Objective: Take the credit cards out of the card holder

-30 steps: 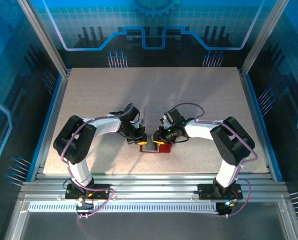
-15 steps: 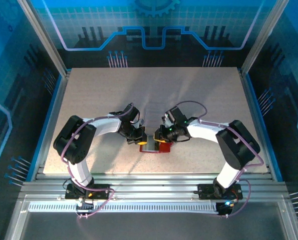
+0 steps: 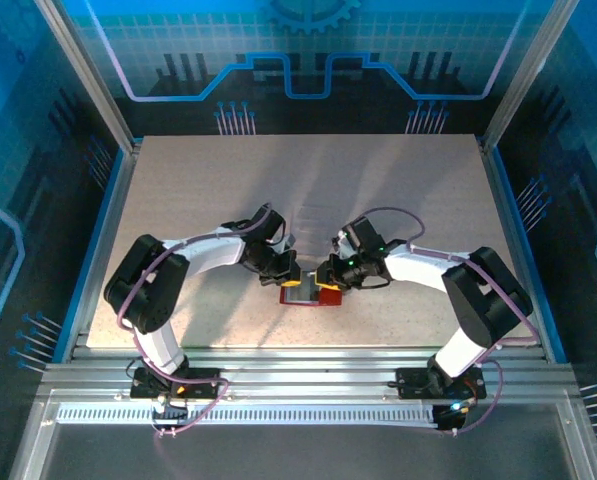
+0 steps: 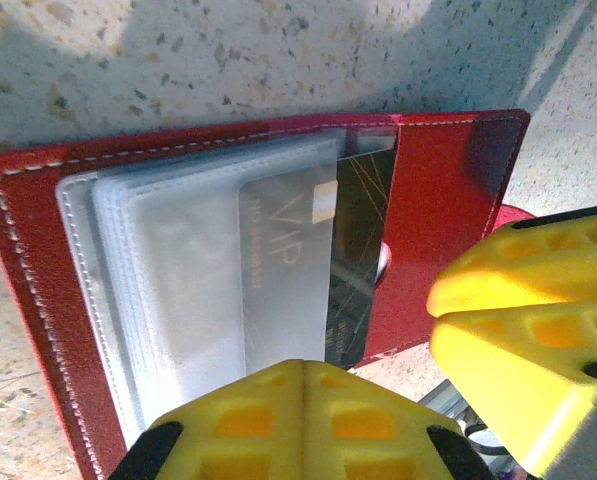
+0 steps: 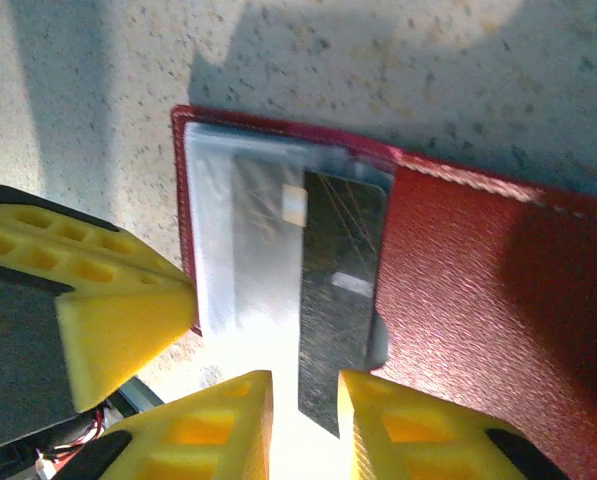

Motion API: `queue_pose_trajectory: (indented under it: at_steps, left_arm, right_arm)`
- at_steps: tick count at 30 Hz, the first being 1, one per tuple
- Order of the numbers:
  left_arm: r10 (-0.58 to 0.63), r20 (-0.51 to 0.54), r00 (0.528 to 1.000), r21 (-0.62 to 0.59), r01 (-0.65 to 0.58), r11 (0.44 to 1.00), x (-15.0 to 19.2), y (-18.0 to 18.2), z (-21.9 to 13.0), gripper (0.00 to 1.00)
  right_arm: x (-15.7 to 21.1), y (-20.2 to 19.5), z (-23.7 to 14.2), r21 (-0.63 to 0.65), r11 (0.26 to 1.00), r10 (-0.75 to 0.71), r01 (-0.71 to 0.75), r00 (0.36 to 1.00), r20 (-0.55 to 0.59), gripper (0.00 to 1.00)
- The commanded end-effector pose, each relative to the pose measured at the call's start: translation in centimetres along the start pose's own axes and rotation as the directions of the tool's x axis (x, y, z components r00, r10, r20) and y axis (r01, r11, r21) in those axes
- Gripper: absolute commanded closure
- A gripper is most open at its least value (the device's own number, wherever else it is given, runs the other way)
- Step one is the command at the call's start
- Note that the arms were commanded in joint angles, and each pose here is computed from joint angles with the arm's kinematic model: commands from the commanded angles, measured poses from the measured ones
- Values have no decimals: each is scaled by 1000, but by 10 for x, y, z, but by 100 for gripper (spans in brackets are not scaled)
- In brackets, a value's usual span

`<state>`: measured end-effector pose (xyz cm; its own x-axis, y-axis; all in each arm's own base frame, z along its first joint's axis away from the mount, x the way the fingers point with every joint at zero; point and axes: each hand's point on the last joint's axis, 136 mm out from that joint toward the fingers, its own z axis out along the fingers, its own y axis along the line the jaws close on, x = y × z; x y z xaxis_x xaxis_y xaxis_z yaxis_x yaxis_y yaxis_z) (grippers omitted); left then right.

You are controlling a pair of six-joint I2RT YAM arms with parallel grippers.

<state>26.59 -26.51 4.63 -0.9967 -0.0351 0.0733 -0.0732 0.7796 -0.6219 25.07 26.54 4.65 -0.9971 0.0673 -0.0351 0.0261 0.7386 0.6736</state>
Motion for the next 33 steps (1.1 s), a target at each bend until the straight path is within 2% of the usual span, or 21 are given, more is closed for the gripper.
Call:
queue_pose_trajectory:
  at_steps: [1, 10, 17, 27, 33]
  left_arm:
    - [-27, -31, 999, -8, 27, 1000, 2, 3, 8, 98]
    - [-30, -49, 998, -108, 25, 994, 7, 30, 15, 99]
    - [-40, -60, 997, -123, 32, 992, 13, 38, 19, 99]
    - [-39, -53, 998, -147, 31, 989, 13, 43, 17, 99]
    - [-41, -57, 998, -145, 33, 989, 15, 44, 18, 99]
  right_arm:
    - [1, 2, 3, -47, 999, 3, -4, 1000, -24, 76]
    - [3, -17, 15, -45, 998, 34, -37, 998, -52, 75]
    - [6, -27, 24, -85, 993, 69, -76, 994, -85, 75]
    - [7, -21, 30, -186, 977, 86, -105, 990, -109, 74]
    - [7, -17, 29, -215, 971, 87, -109, 990, -110, 79]
